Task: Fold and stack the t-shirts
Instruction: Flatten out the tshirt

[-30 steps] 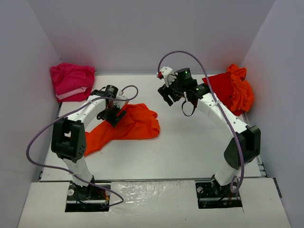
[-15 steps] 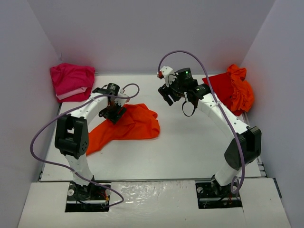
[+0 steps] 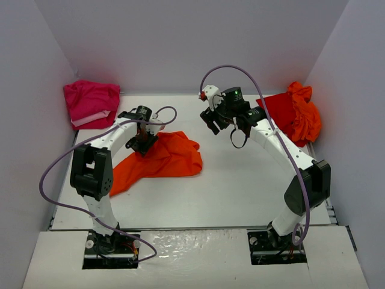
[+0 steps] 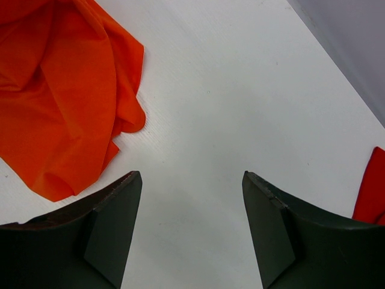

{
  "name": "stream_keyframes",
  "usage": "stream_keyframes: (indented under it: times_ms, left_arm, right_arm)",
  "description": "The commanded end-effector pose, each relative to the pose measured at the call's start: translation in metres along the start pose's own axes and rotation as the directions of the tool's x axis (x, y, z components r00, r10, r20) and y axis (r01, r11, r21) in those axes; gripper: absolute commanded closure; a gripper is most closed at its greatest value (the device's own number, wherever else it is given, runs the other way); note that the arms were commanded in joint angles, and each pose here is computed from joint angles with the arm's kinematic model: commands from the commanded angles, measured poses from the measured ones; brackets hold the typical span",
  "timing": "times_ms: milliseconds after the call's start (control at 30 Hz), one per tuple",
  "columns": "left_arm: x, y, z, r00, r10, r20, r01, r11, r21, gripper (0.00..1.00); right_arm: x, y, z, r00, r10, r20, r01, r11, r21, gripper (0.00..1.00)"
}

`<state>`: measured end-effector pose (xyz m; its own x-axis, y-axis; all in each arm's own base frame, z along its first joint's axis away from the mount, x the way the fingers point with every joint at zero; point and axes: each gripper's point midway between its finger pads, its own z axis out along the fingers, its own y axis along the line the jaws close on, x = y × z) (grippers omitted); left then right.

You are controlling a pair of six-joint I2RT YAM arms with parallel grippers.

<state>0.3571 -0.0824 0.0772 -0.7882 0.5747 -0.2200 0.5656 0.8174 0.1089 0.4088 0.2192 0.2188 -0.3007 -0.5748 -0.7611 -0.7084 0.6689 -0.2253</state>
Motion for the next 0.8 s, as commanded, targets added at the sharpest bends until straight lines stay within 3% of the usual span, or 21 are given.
stream_keyframes:
  times_ms: [0,433,567,633,767]
  left_arm:
    - [-0.009,0.004,-0.012,0.999,-0.016,0.039,0.016,1.000,-0.003,0.64]
    - [-0.002,-0.007,-0.002,1.000,0.001,-0.002,-0.001,1.000,0.031,0.55]
    - [-0.004,-0.007,0.001,1.000,0.004,-0.005,-0.004,1.000,0.029,0.74]
    - [-0.005,-0.008,0.004,1.000,0.001,-0.015,0.000,1.000,0.026,0.98]
    - [-0.006,-0.005,0.005,1.000,-0.005,-0.011,0.005,1.000,0.007,1.00]
  right_arm:
    - [-0.027,-0.011,-0.017,0.995,-0.019,0.098,0.014,0.999,0.050,0.35]
    - [-0.024,-0.009,-0.016,0.995,-0.015,0.099,0.011,0.999,0.045,0.35]
    - [-0.023,-0.009,-0.016,0.995,-0.017,0.098,0.012,0.999,0.047,0.35]
    - [-0.022,-0.009,-0.016,0.995,-0.018,0.094,0.013,0.999,0.049,0.35]
    - [-0.021,-0.010,-0.015,0.995,-0.017,0.094,0.012,0.999,0.051,0.35]
